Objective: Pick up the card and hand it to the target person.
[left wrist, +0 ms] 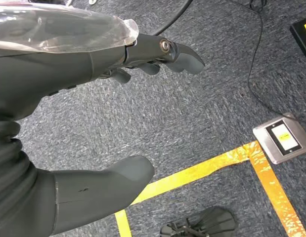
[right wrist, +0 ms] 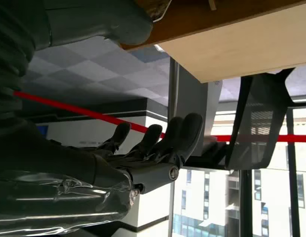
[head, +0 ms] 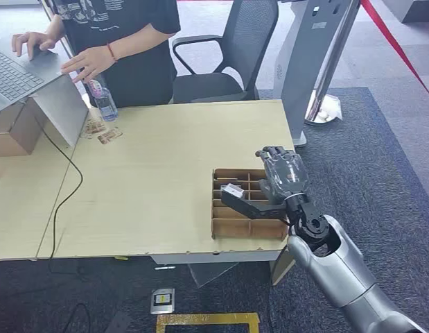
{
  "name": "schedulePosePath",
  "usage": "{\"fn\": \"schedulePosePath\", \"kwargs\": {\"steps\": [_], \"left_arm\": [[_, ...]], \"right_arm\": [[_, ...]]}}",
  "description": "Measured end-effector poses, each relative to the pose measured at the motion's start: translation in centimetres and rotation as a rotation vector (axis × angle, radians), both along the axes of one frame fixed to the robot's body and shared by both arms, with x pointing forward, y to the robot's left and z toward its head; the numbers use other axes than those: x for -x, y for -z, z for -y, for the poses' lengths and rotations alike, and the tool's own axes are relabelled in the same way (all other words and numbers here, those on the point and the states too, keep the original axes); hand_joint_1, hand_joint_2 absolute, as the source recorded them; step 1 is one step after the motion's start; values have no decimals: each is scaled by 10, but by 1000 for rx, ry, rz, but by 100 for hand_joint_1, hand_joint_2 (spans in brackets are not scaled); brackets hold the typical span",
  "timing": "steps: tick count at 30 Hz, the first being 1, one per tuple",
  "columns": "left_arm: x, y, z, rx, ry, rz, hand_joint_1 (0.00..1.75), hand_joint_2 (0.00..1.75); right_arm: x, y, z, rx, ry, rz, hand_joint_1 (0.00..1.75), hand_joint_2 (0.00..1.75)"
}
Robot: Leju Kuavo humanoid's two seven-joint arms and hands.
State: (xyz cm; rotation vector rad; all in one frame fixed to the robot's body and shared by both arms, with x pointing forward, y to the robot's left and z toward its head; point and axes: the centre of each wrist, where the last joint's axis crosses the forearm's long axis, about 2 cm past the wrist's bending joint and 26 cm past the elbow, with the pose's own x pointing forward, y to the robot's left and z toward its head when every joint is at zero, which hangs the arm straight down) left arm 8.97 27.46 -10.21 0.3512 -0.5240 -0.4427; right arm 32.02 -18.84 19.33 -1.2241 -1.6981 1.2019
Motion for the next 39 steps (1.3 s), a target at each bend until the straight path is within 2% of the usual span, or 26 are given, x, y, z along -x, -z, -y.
{"fn": "schedulePosePath", "kwargs": {"steps": [8, 20, 28, 39], "left_arm": [[0, 0, 0, 0, 0, 0, 0, 175], [0, 0, 0, -2, 4, 0, 0, 175], [0, 0, 0, -2, 4, -2, 0, 175], [0, 0, 0, -2, 5, -3, 0, 175]], "right_arm": [[-1, 5, 2, 8, 10, -17, 61, 175], [-2, 11, 4, 16, 20, -37, 78, 175], [-2, 14, 5, 24, 24, -47, 76, 175], [-3, 19, 6, 36, 34, -62, 98, 175]]}}
